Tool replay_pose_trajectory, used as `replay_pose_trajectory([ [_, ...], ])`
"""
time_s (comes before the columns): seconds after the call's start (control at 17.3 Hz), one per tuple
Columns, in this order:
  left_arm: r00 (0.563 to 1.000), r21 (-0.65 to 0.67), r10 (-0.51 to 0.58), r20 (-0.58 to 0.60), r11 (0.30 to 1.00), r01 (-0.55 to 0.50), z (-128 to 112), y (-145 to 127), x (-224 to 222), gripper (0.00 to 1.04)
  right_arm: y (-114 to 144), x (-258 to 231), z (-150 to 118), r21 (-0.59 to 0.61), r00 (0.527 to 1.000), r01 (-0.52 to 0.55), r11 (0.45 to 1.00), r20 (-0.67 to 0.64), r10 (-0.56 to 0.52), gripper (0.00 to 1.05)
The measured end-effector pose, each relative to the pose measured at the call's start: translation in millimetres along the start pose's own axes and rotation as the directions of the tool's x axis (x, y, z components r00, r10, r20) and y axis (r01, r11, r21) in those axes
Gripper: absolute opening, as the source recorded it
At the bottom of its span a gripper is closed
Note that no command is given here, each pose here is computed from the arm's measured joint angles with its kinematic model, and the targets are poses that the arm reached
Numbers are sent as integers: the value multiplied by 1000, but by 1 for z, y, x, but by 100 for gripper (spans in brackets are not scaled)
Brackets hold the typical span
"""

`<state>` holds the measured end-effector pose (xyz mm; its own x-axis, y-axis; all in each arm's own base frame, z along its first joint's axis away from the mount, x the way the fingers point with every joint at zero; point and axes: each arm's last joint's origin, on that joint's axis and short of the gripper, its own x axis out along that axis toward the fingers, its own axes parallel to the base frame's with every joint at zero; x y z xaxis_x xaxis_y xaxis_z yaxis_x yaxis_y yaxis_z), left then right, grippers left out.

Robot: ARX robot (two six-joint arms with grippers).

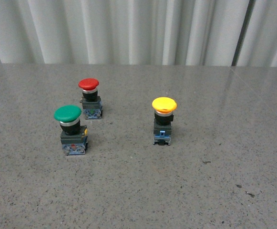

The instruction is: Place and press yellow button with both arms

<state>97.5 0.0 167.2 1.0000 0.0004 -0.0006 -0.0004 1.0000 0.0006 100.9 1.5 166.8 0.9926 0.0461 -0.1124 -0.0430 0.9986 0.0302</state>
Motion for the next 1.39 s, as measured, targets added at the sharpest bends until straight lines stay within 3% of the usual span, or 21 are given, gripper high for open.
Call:
replay_pose_trajectory([
  [0.12,1000,0,0,1,1000,0,0,0,0,98,3,12,24,1,999,-33,999,7,33,98],
  [0.29,1000,0,0,0,1000,0,0,0,0,98,25,51,101,-27,971,-138,990,195,141,98],
  [0.35,1000,0,0,0,1000,0,0,0,0,98,40,79,118,-31,963,-187,982,191,190,98],
  [0.52,1000,0,0,0,1000,0,0,0,0,98,74,134,127,-22,960,-262,965,95,263,98],
  [0.64,1000,0,-1,0,1000,1,0,0,0,98,110,174,129,-17,948,-314,949,42,315,98],
  [0.87,1000,0,0,0,1000,0,0,0,0,98,155,210,87,-36,934,-333,942,-151,324,98],
  [1.04,1000,0,0,0,1000,0,0,0,0,98,161,212,76,-41,924,-335,941,-207,320,80],
  [1.39,1000,0,0,0,1000,0,0,0,0,98,162,217,61,-30,908,-332,943,-279,311,18],
])
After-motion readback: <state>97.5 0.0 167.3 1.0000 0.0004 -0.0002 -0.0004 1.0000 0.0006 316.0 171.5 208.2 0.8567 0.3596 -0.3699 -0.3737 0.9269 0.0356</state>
